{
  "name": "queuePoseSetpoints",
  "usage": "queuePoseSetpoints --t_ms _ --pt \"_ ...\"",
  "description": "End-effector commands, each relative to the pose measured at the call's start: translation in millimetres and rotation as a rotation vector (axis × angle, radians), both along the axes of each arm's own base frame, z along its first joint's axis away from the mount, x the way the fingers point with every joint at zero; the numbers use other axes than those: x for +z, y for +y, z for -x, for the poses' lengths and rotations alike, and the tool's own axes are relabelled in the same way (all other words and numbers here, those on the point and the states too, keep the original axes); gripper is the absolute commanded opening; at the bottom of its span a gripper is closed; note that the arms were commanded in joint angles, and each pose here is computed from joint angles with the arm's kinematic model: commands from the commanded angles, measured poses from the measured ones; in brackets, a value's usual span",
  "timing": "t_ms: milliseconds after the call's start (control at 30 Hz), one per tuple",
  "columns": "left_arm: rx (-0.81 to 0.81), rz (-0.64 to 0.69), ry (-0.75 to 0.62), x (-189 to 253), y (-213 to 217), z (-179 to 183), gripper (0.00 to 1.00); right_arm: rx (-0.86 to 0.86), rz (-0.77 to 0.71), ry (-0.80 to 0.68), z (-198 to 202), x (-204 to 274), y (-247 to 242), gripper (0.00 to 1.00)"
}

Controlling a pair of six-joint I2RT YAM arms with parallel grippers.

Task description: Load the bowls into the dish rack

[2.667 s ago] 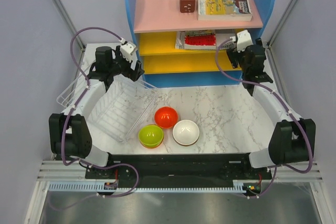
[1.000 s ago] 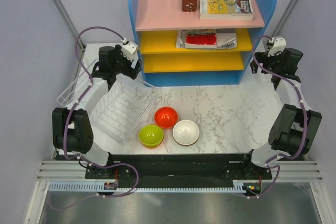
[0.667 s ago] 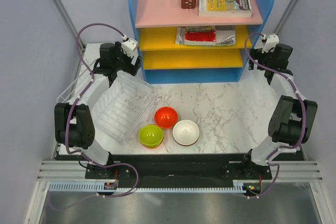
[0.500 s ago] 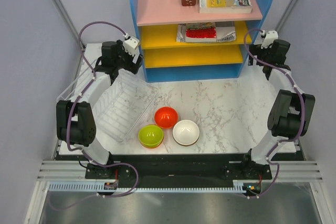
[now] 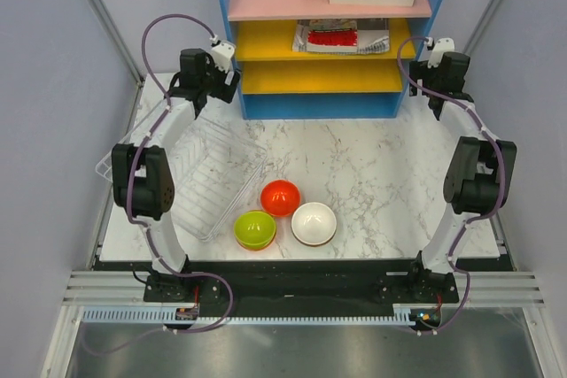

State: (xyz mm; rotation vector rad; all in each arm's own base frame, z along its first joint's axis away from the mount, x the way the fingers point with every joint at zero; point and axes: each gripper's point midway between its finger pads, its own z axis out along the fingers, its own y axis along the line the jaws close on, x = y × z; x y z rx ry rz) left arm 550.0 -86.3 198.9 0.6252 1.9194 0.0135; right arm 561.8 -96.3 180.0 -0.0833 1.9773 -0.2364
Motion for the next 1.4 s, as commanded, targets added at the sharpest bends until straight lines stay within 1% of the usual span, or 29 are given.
queuePoseSetpoints --t_ms 0,67,133,167,300,400,500,533,567,600,633,667,700,733,767,800,833,867,900,933,967,1000,1067,1167,1233,1267,1300,1333,1367 --pt "0.048 -0.073 0.036 -9 -11 -15 1.0 0.093 -0.041 -0.089 -42 18 64 0.98" --pt "0.049 -0.106 0.037 -13 -12 -19 1.0 0.089 -0.028 -0.106 -51 27 63 0.98" --pt "0.048 -0.108 0.035 -9 -13 -24 1.0 0.071 -0.007 -0.115 -59 32 60 0.98" --pt "0.043 -0.113 0.046 -15 -16 -26 1.0 0.073 -0.005 -0.11 -62 33 60 0.98" --pt "0.069 -0.137 0.039 -10 -14 -37 1.0 0.077 0.018 -0.114 -76 37 66 0.98" --pt "0.073 -0.147 0.048 -11 -14 -41 1.0 0.091 0.038 -0.077 -76 27 73 0.98" --pt "0.076 -0.143 0.066 -14 -15 -37 1.0 0.102 0.047 -0.059 -69 26 75 0.98" --pt "0.074 -0.136 0.061 -9 -15 -33 1.0 0.108 0.045 -0.054 -64 26 76 0.98" --pt "0.059 -0.125 0.062 -7 -17 -29 1.0 0.118 0.045 -0.069 -58 38 78 0.98" --pt "0.049 -0.122 0.088 -16 -18 -22 1.0 0.123 0.048 -0.038 -48 28 78 0.98" --pt "0.046 -0.111 0.072 -5 -18 -16 1.0 0.13 0.053 -0.03 -41 27 78 0.98" --pt "0.024 -0.101 0.097 -13 -21 -8 1.0 0.135 0.059 -0.042 -31 40 79 0.98" --pt "0.021 -0.096 0.097 -11 -21 -4 1.0 0.14 0.065 -0.005 -20 27 78 0.98" --pt "0.019 -0.091 0.084 -1 -20 2 1.0 0.141 0.071 0.005 -13 26 78 0.98" --pt "0.016 -0.09 0.098 -6 -20 9 1.0 0.143 0.079 -0.001 -2 37 77 0.98" --pt "0.015 -0.089 0.098 -4 -19 14 1.0 0.147 0.088 0.034 10 26 77 0.98" --pt "0.015 -0.083 0.08 7 -18 20 1.0 0.141 0.094 0.045 17 26 75 0.98" --pt "0.014 -0.086 0.094 2 -17 27 1.0 0.136 0.096 0.041 29 37 74 0.98" --pt "0.014 -0.084 0.096 3 -16 32 1.0 0.139 0.097 0.07 40 27 74 0.98" --pt "0.012 -0.079 0.091 6 -15 37 1.0 0.134 0.1 0.077 47 26 73 0.98" --pt "0.013 -0.08 0.093 6 -13 45 1.0 0.132 0.099 0.058 58 39 73 0.98" --pt "0.016 -0.082 0.088 9 -12 48 1.0 0.137 0.094 0.077 68 31 74 0.98" --pt "0.024 -0.083 0.086 12 -8 60 1.0 0.136 0.09 0.071 84 40 74 0.98" --pt "0.017 -0.09 0.097 11 -3 80 1.0 0.211 0.067 0.139 114 32 86 0.98" --pt "0.007 -0.082 0.063 30 -2 96 1.0 0.26 0.047 0.141 131 41 95 0.98" --pt "-0.001 -0.081 0.076 25 -1 106 1.0 0.281 0.036 0.179 142 36 98 0.98" --pt "-0.008 -0.072 0.048 41 0 120 1.0 0.308 0.03 0.189 150 37 103 0.98" --pt "-0.027 -0.06 0.039 46 -2 129 1.0 0.367 0.013 0.204 165 42 113 0.98" --pt "-0.045 -0.056 0.065 35 -2 142 1.0 0.387 0.009 0.209 171 44 116 0.98"
